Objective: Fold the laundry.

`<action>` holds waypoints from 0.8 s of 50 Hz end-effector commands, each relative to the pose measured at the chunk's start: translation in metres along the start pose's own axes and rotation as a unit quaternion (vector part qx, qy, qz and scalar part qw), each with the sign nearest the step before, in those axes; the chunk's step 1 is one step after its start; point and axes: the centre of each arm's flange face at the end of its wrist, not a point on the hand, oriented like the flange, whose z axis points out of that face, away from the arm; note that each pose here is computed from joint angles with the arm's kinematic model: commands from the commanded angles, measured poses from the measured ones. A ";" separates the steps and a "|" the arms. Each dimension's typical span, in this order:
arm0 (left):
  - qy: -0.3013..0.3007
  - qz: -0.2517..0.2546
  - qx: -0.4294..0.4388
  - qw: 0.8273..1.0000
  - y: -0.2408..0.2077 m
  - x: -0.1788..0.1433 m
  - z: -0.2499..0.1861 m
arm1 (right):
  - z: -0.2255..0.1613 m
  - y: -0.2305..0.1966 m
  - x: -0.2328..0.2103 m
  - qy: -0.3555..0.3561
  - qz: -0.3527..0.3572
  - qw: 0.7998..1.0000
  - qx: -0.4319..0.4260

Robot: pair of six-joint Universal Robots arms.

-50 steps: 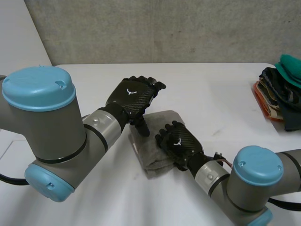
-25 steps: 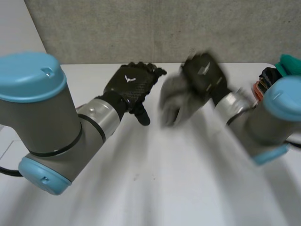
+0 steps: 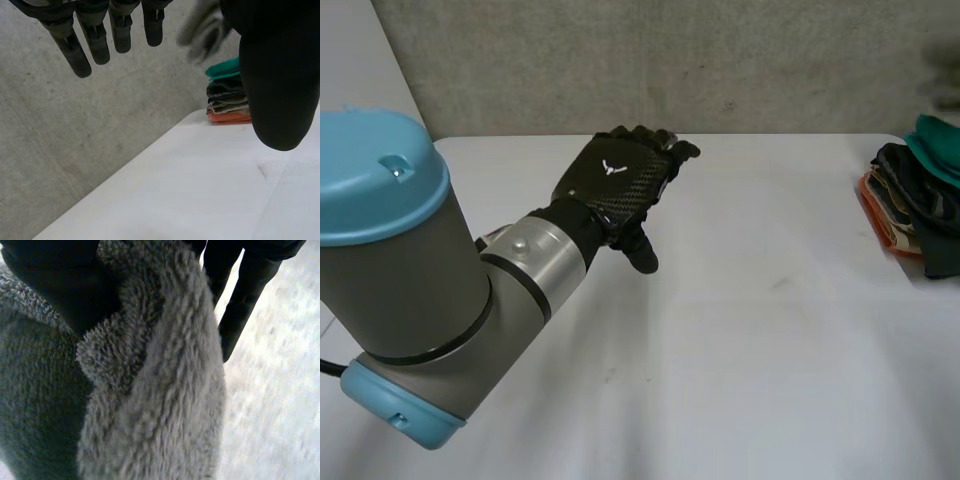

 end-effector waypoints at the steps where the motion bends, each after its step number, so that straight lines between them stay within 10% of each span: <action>1: 0.004 -0.002 -0.016 1.000 0.011 0.002 -0.002 | -0.054 0.084 0.011 -0.069 0.041 0.992 -0.099; 25: 0.080 0.002 0.031 0.996 -0.003 0.029 -0.012 | -0.073 0.044 0.023 -0.034 0.077 0.977 -0.194; 40: 0.085 0.005 0.065 0.994 -0.026 0.028 -0.025 | -0.071 -0.043 0.082 0.193 -0.161 0.934 -0.255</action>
